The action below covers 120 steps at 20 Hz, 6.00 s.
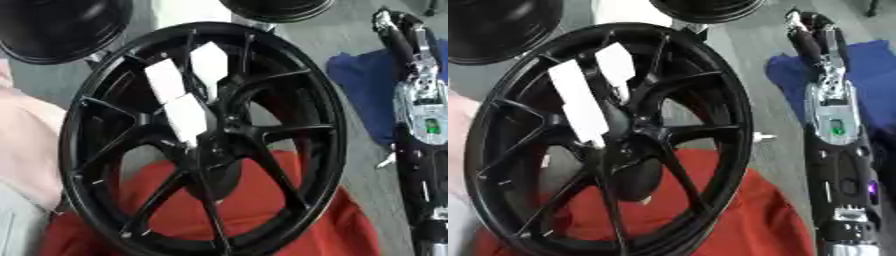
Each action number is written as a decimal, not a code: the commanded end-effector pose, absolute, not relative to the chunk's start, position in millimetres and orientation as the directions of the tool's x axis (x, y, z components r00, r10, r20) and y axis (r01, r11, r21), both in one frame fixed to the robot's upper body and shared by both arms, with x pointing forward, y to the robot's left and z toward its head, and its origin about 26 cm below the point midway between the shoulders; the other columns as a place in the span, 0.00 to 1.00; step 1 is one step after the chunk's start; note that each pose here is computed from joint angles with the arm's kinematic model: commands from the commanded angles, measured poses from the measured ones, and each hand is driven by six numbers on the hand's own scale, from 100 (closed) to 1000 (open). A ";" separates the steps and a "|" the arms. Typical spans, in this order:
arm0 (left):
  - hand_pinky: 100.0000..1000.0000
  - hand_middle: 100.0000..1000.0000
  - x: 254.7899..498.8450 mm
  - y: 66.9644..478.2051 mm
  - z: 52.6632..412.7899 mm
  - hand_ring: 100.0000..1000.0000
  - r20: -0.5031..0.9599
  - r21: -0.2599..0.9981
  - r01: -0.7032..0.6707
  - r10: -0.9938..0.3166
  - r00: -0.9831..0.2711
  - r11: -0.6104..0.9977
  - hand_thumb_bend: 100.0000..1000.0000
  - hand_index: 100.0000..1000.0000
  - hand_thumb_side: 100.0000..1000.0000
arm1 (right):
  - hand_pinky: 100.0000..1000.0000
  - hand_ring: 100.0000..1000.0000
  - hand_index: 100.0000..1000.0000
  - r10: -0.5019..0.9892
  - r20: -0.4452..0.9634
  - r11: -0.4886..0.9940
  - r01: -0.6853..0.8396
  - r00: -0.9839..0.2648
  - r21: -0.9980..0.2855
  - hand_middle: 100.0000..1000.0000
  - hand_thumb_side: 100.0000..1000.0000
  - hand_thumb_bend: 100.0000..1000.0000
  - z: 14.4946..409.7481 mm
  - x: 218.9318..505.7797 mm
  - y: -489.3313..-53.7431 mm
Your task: Pull the pin out of the wheel hub.
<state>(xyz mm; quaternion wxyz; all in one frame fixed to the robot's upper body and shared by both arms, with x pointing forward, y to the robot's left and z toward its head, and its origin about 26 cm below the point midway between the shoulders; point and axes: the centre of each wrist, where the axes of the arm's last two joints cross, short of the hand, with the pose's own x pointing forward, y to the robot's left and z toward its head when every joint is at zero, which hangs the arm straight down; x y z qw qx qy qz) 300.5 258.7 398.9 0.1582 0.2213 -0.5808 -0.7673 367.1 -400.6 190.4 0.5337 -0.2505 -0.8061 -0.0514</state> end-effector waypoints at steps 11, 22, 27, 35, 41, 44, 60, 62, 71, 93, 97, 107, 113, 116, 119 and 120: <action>0.80 0.72 349.9 196.4 397.8 0.77 -0.244 0.924 -0.097 -0.372 -0.896 -0.371 0.46 0.80 0.52 | 0.91 0.78 0.62 0.299 0.878 0.908 0.394 -0.375 -0.141 0.64 0.50 0.00 203.4 364.0 -401.1; 0.78 0.71 375.8 171.4 395.0 0.75 -0.256 0.916 -0.128 -0.306 -0.917 -0.381 0.45 0.79 0.48 | 0.91 0.78 0.62 0.297 0.880 0.917 0.367 -0.371 -0.155 0.63 0.50 0.00 201.4 368.2 -392.7; 0.78 0.73 384.5 162.8 395.2 0.75 -0.260 0.915 -0.141 -0.285 -0.923 -0.377 0.46 0.79 0.42 | 0.91 0.78 0.62 0.293 0.877 0.926 0.342 -0.381 -0.161 0.63 0.50 0.00 202.6 371.1 -385.9; 0.77 0.72 392.4 158.1 391.1 0.74 -0.244 0.917 -0.145 -0.234 -0.941 -0.372 0.49 0.78 0.26 | 0.91 0.78 0.62 0.280 0.870 0.937 0.312 -0.405 -0.156 0.63 0.50 0.00 208.2 374.5 -376.3; 0.77 0.72 397.6 152.2 384.9 0.74 -0.227 0.916 -0.137 -0.205 -0.952 -0.376 0.48 0.77 0.10 | 0.91 0.78 0.62 0.274 0.864 0.943 0.296 -0.422 -0.155 0.63 0.50 0.00 212.4 376.4 -371.2; 0.77 0.72 399.2 150.4 383.6 0.74 -0.226 0.915 -0.138 -0.198 -0.954 -0.380 0.48 0.76 0.08 | 0.91 0.78 0.62 0.273 0.861 0.945 0.285 -0.430 -0.157 0.63 0.50 0.00 213.9 377.3 -368.4; 0.76 0.69 413.9 146.9 362.9 0.72 -0.196 0.902 -0.086 -0.222 -0.955 -0.423 0.35 0.72 0.00 | 0.91 0.77 0.62 0.261 0.849 0.957 0.241 -0.460 -0.163 0.63 0.50 0.00 220.0 381.0 -354.8; 0.76 0.68 415.9 146.2 359.3 0.71 -0.187 0.900 -0.072 -0.230 -0.955 -0.430 0.34 0.71 0.00 | 0.91 0.77 0.62 0.258 0.849 0.957 0.243 -0.462 -0.159 0.63 0.50 0.00 220.4 381.0 -354.6; 0.75 0.63 418.8 142.7 350.6 0.69 -0.159 0.896 -0.038 -0.240 -0.958 -0.443 0.29 0.68 0.00 | 0.91 0.77 0.62 0.250 0.849 0.957 0.251 -0.465 -0.145 0.62 0.50 0.00 221.1 381.5 -353.5; 0.57 0.17 409.9 159.7 388.1 0.40 -0.037 0.963 0.052 -0.324 -0.945 -0.263 0.20 0.30 0.03 | 0.91 0.77 0.62 0.279 0.852 0.953 0.238 -0.442 -0.188 0.63 0.53 0.00 216.0 382.6 -352.3; 0.56 0.14 408.7 164.4 394.5 0.38 -0.024 0.970 0.061 -0.342 -0.939 -0.235 0.20 0.27 0.06 | 0.91 0.77 0.62 0.280 0.853 0.952 0.240 -0.440 -0.188 0.63 0.53 0.00 215.2 382.3 -353.1; 0.57 0.13 388.8 275.3 438.3 0.38 0.037 0.995 -0.023 -0.555 -0.831 0.101 0.19 0.26 0.07 | 0.91 0.77 0.62 0.300 0.856 0.938 0.291 -0.421 -0.186 0.63 0.52 0.00 213.3 375.6 -367.5; 0.57 0.13 368.5 370.2 432.1 0.37 0.162 0.955 -0.066 -0.693 -0.703 0.290 0.14 0.28 0.07 | 0.91 0.77 0.62 0.304 0.857 0.927 0.336 -0.416 -0.166 0.63 0.52 0.00 215.0 370.0 -378.1; 0.57 0.17 361.5 417.2 421.1 0.38 0.267 0.916 -0.081 -0.748 -0.608 0.393 0.13 0.31 0.06 | 0.91 0.77 0.62 0.302 0.858 0.922 0.355 -0.415 -0.154 0.63 0.52 0.00 215.1 367.8 -382.3; 0.58 0.20 358.9 457.6 398.5 0.39 0.373 0.875 -0.098 -0.791 -0.484 0.473 0.19 0.35 0.05 | 0.91 0.77 0.62 0.298 0.858 0.918 0.371 -0.418 -0.139 0.63 0.51 0.00 216.1 366.4 -385.0; 0.58 0.21 358.4 469.5 388.8 0.40 0.401 0.866 -0.105 -0.804 -0.438 0.489 0.19 0.36 0.05 | 0.91 0.77 0.62 0.296 0.858 0.918 0.374 -0.420 -0.134 0.63 0.52 0.00 216.6 366.1 -385.3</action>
